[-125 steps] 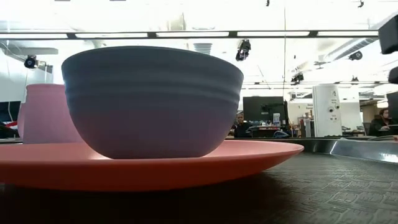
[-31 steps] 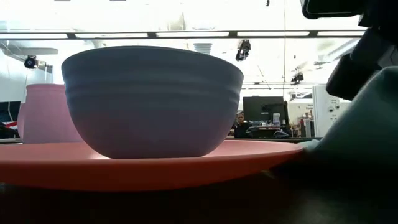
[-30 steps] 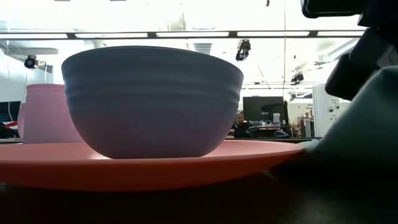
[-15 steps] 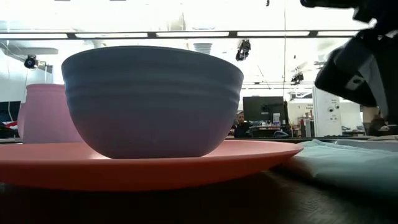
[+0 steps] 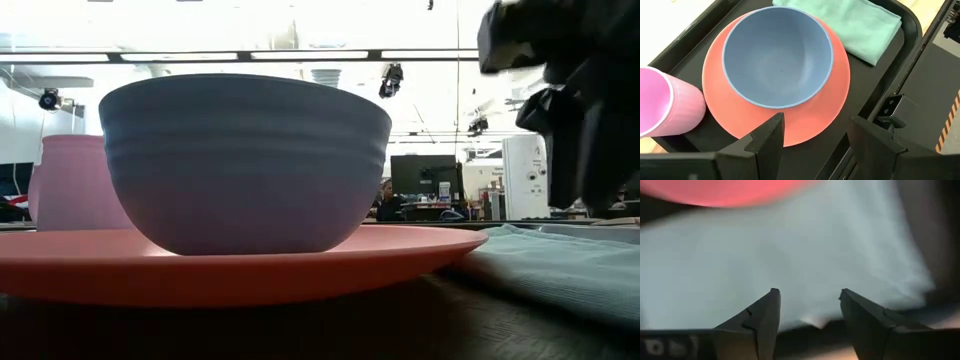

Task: Set up tray
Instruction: Put the fork on top of the napkin

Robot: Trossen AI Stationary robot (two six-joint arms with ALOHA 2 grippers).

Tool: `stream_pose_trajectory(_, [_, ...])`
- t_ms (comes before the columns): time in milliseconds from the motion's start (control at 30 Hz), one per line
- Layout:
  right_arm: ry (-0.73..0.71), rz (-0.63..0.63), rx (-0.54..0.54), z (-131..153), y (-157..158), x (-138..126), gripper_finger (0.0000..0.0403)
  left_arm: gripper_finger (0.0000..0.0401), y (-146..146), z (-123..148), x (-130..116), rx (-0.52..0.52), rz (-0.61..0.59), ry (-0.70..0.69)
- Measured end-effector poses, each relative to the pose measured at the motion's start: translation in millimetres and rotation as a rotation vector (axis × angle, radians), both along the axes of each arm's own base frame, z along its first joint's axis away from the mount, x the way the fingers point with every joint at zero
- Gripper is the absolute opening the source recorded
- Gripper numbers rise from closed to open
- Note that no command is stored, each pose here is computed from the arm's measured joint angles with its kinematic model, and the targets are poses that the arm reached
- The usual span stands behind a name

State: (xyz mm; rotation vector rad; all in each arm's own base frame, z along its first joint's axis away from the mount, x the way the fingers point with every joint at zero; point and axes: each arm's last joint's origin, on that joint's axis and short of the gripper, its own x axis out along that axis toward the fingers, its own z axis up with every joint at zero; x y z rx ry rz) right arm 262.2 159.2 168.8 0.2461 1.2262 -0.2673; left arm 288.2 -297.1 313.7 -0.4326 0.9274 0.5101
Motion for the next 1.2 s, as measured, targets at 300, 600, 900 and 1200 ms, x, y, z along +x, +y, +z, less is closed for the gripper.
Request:
stream_pose_trajectory(300, [0.138,-0.425,-0.057,8,-106,-20,0.0175,0.0196,0,-3,0,0.008,0.001,0.007])
stream_pose_trajectory(600, [0.173,-0.574,-0.101,9,-195,-42,0.0191,0.0196,1,-3,0,0.007,0.006,0.007])
stream_pose_trajectory(900, [0.258,-0.536,-0.065,6,-214,-53,0.0191,0.0196,3,-4,2,0.004,0.02,0.006])
stream_pose_trajectory(1200, [0.474,-0.665,-0.02,9,-179,-73,0.0189,0.0196,4,-4,3,0.002,0.033,0.004])
